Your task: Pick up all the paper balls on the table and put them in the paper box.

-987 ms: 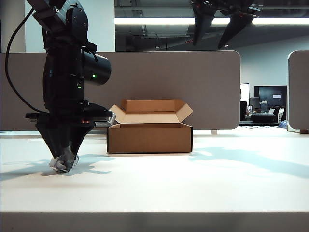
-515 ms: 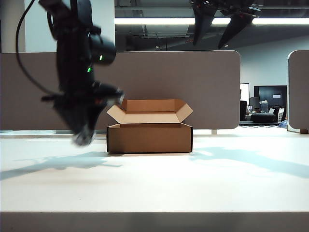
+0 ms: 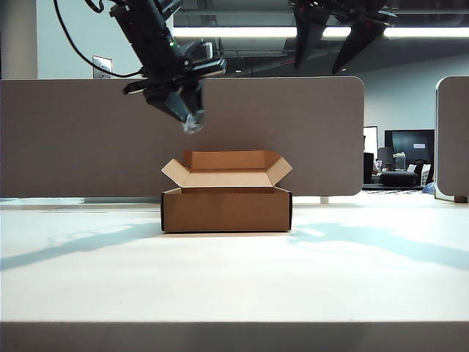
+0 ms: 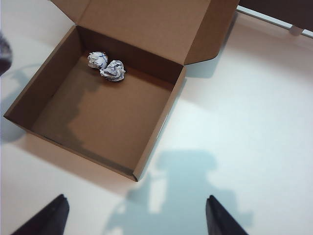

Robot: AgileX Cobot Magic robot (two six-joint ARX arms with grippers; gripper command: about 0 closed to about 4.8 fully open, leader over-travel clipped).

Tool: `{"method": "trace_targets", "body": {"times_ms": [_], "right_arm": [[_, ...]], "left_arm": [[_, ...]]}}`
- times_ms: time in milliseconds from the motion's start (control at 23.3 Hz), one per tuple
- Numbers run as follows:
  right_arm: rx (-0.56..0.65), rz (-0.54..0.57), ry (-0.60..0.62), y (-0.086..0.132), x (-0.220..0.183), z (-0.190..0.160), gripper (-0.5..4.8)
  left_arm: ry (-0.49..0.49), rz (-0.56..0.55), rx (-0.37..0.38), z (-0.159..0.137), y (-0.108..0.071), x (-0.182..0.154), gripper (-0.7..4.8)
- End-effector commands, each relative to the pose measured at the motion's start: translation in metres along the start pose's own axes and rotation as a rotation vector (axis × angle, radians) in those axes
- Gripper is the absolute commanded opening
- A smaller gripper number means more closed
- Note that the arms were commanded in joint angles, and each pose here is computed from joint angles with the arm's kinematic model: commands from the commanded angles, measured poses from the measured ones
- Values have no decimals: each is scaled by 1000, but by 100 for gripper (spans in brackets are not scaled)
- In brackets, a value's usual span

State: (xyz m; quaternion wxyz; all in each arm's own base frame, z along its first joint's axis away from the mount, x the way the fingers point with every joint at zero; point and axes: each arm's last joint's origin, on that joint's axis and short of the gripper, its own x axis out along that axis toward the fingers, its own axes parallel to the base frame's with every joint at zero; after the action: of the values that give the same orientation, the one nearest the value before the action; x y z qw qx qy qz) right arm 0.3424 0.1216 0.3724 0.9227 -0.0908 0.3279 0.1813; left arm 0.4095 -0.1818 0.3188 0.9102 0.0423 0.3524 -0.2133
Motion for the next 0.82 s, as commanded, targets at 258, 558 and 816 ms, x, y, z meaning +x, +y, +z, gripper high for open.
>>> {"method": "trace_targets", "body": {"times_ms": [258, 558, 816], "right_arm": [[-1, -9, -25, -4, -6, 3, 386], [5, -17, -25, -8, -6, 2, 386], [10, -22, -25, -10, -14, 2, 203]], "left_arm": [[-5, -49, -22, -6, 2, 33, 291], [-31, -49, 65, 0, 0, 14, 195], [-127, -50, 83, 19, -5, -49, 3]]}}
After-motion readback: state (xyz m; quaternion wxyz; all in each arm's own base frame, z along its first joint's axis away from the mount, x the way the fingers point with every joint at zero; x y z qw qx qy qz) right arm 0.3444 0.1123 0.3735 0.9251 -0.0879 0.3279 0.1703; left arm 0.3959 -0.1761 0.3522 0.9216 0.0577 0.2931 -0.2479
